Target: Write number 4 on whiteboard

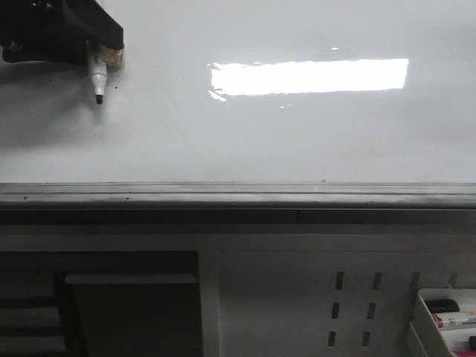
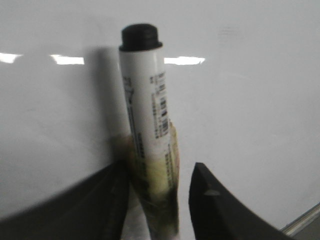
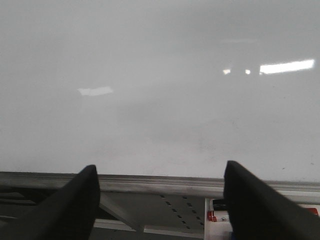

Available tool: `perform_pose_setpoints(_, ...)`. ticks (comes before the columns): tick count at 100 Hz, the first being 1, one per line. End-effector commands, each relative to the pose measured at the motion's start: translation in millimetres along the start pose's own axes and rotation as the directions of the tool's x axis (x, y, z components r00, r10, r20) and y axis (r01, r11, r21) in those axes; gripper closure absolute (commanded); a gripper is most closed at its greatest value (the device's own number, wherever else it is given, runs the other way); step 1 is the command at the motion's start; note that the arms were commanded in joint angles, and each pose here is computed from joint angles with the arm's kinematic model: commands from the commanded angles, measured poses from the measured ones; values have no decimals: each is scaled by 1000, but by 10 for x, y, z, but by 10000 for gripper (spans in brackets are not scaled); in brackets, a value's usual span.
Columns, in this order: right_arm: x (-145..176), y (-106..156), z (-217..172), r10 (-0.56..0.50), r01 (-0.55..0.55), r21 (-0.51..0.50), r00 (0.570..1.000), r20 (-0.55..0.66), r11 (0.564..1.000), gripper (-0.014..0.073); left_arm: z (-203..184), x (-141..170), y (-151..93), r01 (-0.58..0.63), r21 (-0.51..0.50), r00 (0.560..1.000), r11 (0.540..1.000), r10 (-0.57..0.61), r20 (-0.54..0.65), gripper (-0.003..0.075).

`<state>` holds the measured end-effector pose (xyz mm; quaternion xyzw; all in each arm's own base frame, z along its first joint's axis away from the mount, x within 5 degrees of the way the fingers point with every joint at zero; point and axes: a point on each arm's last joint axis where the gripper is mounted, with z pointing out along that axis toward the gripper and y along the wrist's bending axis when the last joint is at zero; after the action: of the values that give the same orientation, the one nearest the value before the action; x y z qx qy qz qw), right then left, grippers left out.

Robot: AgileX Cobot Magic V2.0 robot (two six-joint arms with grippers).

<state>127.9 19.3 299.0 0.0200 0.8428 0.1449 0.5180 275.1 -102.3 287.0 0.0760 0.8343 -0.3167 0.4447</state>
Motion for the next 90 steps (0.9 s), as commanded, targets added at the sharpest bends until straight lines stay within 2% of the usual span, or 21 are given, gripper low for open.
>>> perform_pose_setpoints(1,-153,17,-34,-14,14,8,997,80,1000,127,-36,-112,-56,-13,1,999,1000,13,44,573)
perform_pose_setpoints(15,-153,17,-34,-14,14,8,997,80,1000,127,-36,-88,-70,-49,17,999,999,49,19,743)
perform_pose_setpoints(32,-137,21,-30,-16,16,2,998,62,1000,127,-94,-61,-145,-138,64,990,988,139,-15,741)
perform_pose_setpoints(43,-137,77,-12,-53,53,-54,998,15,997,127,-168,-13,-279,-240,175,967,955,251,-45,741)
perform_pose_setpoints(49,-176,156,10,-61,59,-138,998,-8,989,127,-188,38,-382,-291,239,948,926,314,-61,741)
perform_pose_setpoints(56,-243,277,51,-82,70,-272,996,-34,960,127,-179,124,-523,-344,306,920,888,384,-82,741)
perform_pose_setpoints(68,-377,472,139,-109,48,-501,990,-94,864,127,-125,330,-814,-467,398,833,790,544,-102,741)
perform_pose_setpoints(75,-451,521,228,-130,20,-572,980,-151,820,127,-92,450,-983,-560,413,760,719,643,-90,741)
perform_pose_setpoints(90,-589,587,350,-186,-23,-667,953,-240,744,127,-69,596,-1238,-675,414,660,611,751,-33,741)
